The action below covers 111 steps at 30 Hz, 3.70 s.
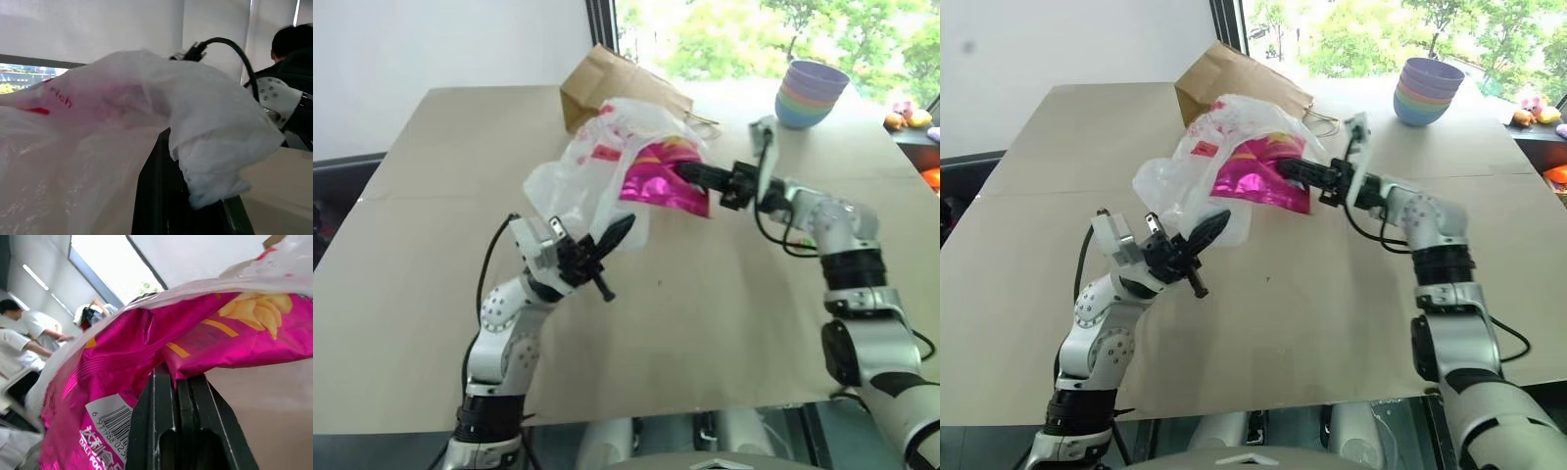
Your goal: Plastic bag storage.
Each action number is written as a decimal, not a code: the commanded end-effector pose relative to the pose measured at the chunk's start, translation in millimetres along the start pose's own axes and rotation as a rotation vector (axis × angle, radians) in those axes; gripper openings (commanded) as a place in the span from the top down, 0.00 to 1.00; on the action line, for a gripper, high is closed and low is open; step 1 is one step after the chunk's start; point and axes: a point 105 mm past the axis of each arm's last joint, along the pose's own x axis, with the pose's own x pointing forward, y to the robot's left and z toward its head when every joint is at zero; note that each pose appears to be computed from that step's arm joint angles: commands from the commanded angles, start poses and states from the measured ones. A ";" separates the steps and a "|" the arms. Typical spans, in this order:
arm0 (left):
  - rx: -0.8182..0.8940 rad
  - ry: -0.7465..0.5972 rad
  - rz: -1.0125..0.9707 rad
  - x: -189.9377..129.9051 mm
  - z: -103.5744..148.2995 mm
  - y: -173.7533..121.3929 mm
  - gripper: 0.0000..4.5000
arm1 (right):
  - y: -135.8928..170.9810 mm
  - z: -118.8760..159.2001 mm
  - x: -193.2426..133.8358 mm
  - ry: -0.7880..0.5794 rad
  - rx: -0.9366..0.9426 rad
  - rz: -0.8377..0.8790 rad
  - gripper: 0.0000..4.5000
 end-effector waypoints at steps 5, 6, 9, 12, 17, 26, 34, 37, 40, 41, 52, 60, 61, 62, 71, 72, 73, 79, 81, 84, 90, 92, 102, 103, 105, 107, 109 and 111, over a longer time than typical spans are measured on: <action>0.015 -0.058 -0.180 27.1 9.7 -28.9 1.00 | 0.8 -4.2 62.8 -0.178 -0.048 -0.142 0.99; 0.008 -0.063 -0.186 28.3 9.4 -31.5 1.00 | 4.8 -4.8 68.3 -0.199 -0.056 -0.138 0.99; -0.006 -0.089 -0.162 30.1 12.0 -32.8 1.00 | 9.6 -11.7 73.4 -0.203 -0.080 -0.110 0.99; 0.013 -0.087 -0.118 24.7 14.2 -27.6 1.00 | -5.4 -13.4 64.3 -0.194 -0.082 -0.159 0.99; 0.029 -0.148 0.016 11.9 28.7 -10.0 1.00 | -29.5 -22.2 44.8 -0.117 -0.232 -0.268 0.99; 0.018 -0.224 0.114 8.0 42.1 -4.1 1.00 | -41.3 -45.3 46.1 0.051 -0.559 -0.382 0.99; 0.101 -0.065 0.223 -7.6 11.5 3.4 1.00 | -3.9 -38.0 60.8 -0.035 -0.475 -0.294 0.80; 0.126 -0.043 0.338 -20.1 9.6 13.4 1.00 | -7.9 -27.3 38.0 -0.055 -0.444 -0.323 0.47; 0.143 -0.018 0.442 -36.4 10.2 21.3 1.00 | -4.9 -23.7 15.2 -0.040 -0.437 -0.316 0.13; 0.141 -0.010 0.483 -43.0 10.3 24.8 1.00 | -2.3 -23.6 7.4 -0.028 -0.422 -0.306 0.02; 0.182 0.009 0.641 -72.4 22.2 36.3 1.00 | 34.4 -31.7 -84.1 0.158 -0.385 -0.179 0.02; 0.167 0.021 0.626 -70.5 20.1 28.8 1.00 | -37.6 -23.5 -211.5 0.520 -0.602 -0.538 0.02; 0.169 0.023 0.626 -69.7 19.7 29.6 1.00 | -45.7 -27.6 -221.5 0.555 -0.610 -0.565 0.02; 0.171 0.025 0.623 -68.7 19.5 30.3 1.00 | -51.9 -31.5 -228.5 0.581 -0.611 -0.581 0.02; 0.190 0.042 0.609 -63.9 19.1 31.8 1.00 | -80.8 -56.3 -245.8 0.640 -0.456 -0.652 0.13; 0.190 0.043 0.612 -64.2 19.0 31.8 1.00 | -79.7 -58.8 -247.2 0.651 -0.434 -0.644 0.17; 0.191 0.043 0.618 -64.8 18.9 31.9 1.00 | -78.2 -60.6 -248.2 0.661 -0.415 -0.635 0.28; 0.192 0.045 0.624 -67.5 17.8 30.4 1.00 | -74.4 -57.6 -249.5 0.676 -0.402 -0.630 0.88; 0.191 0.043 0.621 -67.2 17.9 29.9 1.00 | -71.0 -52.2 -239.2 0.647 -0.415 -0.604 0.98; 0.182 0.047 0.620 -67.9 16.2 30.0 1.00 | -53.9 -43.7 -200.5 0.582 -0.455 -0.470 0.98; 0.163 0.050 0.576 -65.3 12.6 25.0 1.00 | 2.0 -46.1 -99.9 0.477 -0.476 -0.134 0.98; 0.149 0.043 0.551 -62.2 12.2 20.9 1.00 | 15.4 -50.9 -62.8 0.441 -0.483 -0.055 0.98; 0.096 0.073 0.435 -62.9 3.7 -6.8 1.00 | 24.0 -45.2 94.9 0.362 -0.747 -0.091 0.98; 0.095 0.075 0.440 -63.8 2.1 -7.8 1.00 | 24.5 -25.9 109.0 0.258 -0.772 -0.162 0.98; 0.097 0.077 0.452 -65.0 -0.1 -8.4 1.00 | 32.8 6.0 126.8 0.076 -0.782 -0.228 0.98; 0.102 0.069 0.477 -66.0 0.1 -6.7 1.00 | 40.3 14.6 134.1 0.000 -0.728 -0.204 0.74; 0.108 0.058 0.499 -66.3 1.3 -4.2 1.00 | 37.4 5.2 132.9 0.025 -0.725 -0.188 0.55; 0.116 0.055 0.512 -65.9 1.8 -1.8 1.00 | 33.5 -14.8 125.2 0.111 -0.732 -0.128 0.31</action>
